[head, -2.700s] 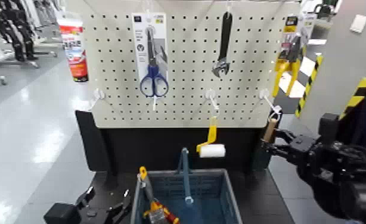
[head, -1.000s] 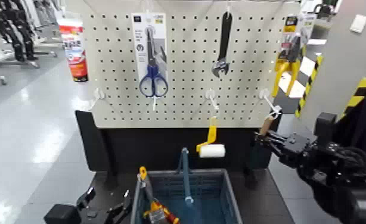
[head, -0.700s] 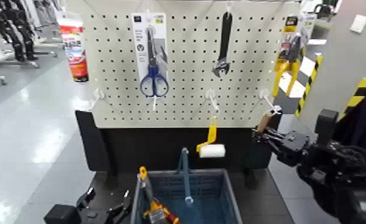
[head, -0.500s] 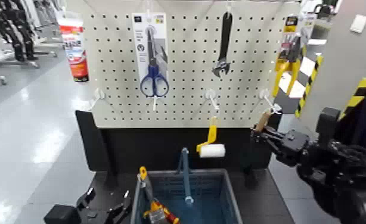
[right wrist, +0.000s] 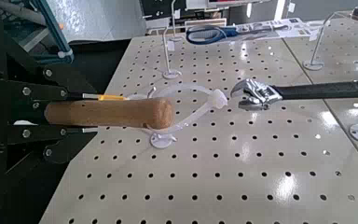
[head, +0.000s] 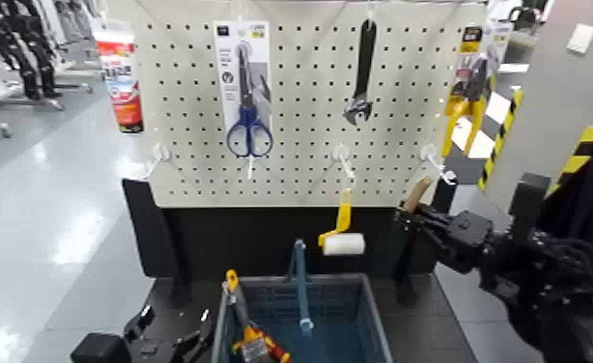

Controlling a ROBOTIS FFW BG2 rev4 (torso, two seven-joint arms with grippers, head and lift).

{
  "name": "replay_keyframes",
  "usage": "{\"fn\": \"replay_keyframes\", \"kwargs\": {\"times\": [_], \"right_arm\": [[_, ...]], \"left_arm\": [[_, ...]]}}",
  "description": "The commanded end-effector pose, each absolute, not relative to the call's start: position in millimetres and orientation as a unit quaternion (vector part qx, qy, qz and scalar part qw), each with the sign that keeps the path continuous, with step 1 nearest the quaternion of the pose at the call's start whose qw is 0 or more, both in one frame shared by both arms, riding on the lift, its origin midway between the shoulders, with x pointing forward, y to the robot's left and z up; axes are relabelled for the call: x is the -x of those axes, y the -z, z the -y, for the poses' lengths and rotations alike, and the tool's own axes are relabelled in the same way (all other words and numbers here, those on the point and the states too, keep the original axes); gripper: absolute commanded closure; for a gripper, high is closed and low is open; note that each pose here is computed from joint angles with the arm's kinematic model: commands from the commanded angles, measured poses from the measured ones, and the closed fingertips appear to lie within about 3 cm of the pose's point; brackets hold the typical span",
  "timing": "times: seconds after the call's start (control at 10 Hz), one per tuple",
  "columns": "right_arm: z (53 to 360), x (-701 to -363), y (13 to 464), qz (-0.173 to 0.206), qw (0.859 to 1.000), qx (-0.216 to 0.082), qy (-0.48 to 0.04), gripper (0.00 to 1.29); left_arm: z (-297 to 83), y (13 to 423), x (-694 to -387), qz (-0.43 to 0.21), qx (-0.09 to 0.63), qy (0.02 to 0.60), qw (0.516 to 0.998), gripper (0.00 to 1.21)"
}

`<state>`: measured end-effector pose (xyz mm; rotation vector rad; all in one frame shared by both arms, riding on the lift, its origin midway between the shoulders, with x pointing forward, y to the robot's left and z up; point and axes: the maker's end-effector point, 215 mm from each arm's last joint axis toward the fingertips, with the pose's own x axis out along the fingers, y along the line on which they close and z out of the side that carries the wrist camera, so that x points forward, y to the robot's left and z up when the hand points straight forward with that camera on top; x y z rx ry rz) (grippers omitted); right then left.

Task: Put the tool with the wooden handle into the crate.

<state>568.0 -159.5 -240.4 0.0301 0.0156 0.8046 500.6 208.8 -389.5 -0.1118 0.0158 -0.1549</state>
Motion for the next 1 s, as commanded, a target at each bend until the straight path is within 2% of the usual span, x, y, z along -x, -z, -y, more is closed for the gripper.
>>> {"fn": "replay_keyframes", "kwargs": {"times": [0.1, 0.4, 0.8, 1.0], "right_arm": [[136, -563, 238, 0.002, 0.911, -0.036, -0.411, 1.27], [114, -559, 256, -0.009, 0.9, -0.073, -0.43, 1.27], [77, -550, 303, -0.032, 0.884, -0.141, -0.445, 1.27], [70, -547, 327, -0.046, 0.883, -0.162, -0.439, 1.27]], "left_arm": [[-208, 389, -501, -0.008, 0.057, 0.078, 0.995, 0.15], [-209, 389, -501, -0.007, 0.056, 0.077, 0.995, 0.15], [-209, 389, -502, -0.007, 0.056, 0.077, 0.995, 0.15], [-208, 389, -502, -0.007, 0.056, 0.079, 0.995, 0.15]]}}
